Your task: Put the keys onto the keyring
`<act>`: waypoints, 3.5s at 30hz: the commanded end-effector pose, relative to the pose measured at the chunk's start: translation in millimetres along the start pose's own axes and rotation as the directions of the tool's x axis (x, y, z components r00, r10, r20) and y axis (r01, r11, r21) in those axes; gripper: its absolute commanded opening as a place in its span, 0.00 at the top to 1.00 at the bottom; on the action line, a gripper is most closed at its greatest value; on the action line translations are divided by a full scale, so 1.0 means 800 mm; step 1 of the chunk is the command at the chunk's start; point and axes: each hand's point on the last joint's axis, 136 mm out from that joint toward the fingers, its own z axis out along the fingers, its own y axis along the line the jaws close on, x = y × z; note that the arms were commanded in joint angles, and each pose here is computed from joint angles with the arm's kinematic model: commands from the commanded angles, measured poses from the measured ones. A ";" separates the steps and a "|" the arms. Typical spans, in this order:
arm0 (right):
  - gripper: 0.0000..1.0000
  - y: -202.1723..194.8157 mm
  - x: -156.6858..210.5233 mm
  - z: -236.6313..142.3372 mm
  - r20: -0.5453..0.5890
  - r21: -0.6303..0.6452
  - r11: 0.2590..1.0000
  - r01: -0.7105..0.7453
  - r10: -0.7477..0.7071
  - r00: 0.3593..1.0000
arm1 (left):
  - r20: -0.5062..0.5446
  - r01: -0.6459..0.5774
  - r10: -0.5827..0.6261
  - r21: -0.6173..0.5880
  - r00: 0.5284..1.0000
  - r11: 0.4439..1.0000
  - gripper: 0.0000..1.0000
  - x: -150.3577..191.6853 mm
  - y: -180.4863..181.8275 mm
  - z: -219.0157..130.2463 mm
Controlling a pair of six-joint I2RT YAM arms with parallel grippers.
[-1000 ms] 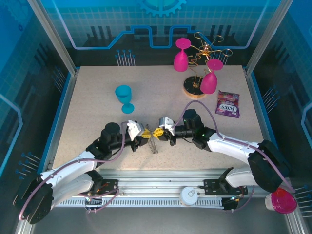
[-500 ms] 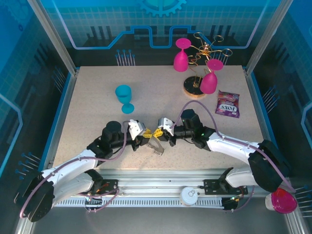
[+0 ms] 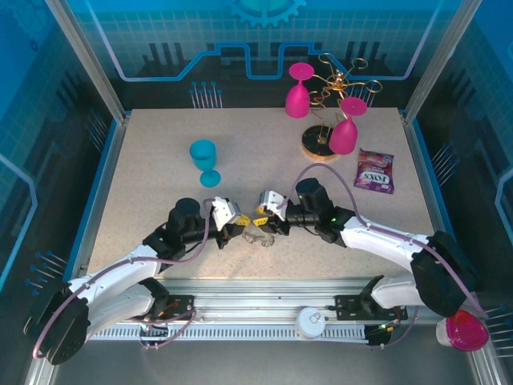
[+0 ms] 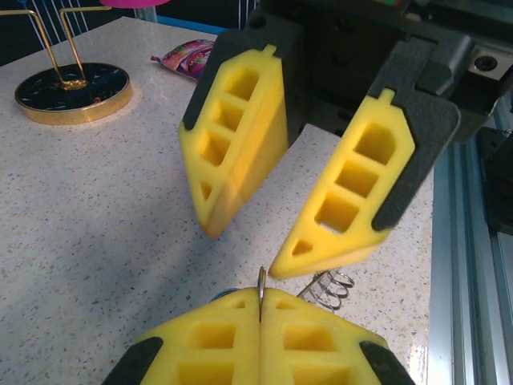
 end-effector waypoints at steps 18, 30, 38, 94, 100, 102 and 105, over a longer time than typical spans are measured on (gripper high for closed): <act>0.55 0.041 0.007 0.024 -0.040 -0.096 0.994 -0.046 0.042 0.998 | 0.063 0.116 -0.111 -0.077 0.992 0.990 1.00 -0.047 0.010 -0.022; 0.49 0.044 0.026 -0.017 -0.063 -0.028 0.996 -0.080 0.078 0.995 | 0.017 0.031 -0.029 -0.144 0.999 0.989 1.00 -0.035 0.020 -0.019; 0.52 0.036 0.026 0.023 -0.068 0.019 0.998 -0.066 0.067 0.995 | 0.049 0.039 -0.033 -0.137 0.998 0.990 1.00 -0.045 0.018 -0.022; 0.58 0.006 0.020 0.009 -0.212 0.141 0.973 -0.183 0.210 0.954 | -0.087 0.102 -0.139 -0.342 0.986 0.934 1.00 -0.018 0.055 -0.037; 0.59 -0.005 0.003 -0.014 -0.155 0.085 0.994 -0.070 0.082 0.985 | -0.098 0.028 -0.055 -0.256 0.994 0.966 1.00 -0.019 0.038 -0.039; 0.62 0.006 -0.007 -0.014 -0.125 0.018 0.999 0.039 -0.036 0.991 | -0.095 -0.024 0.006 -0.194 0.995 0.981 1.00 -0.024 0.026 -0.039; 0.69 0.013 -0.024 -0.012 -0.066 -0.032 0.987 0.157 -0.159 0.985 | -0.086 -0.098 0.088 -0.114 0.992 0.989 1.00 -0.029 0.012 -0.038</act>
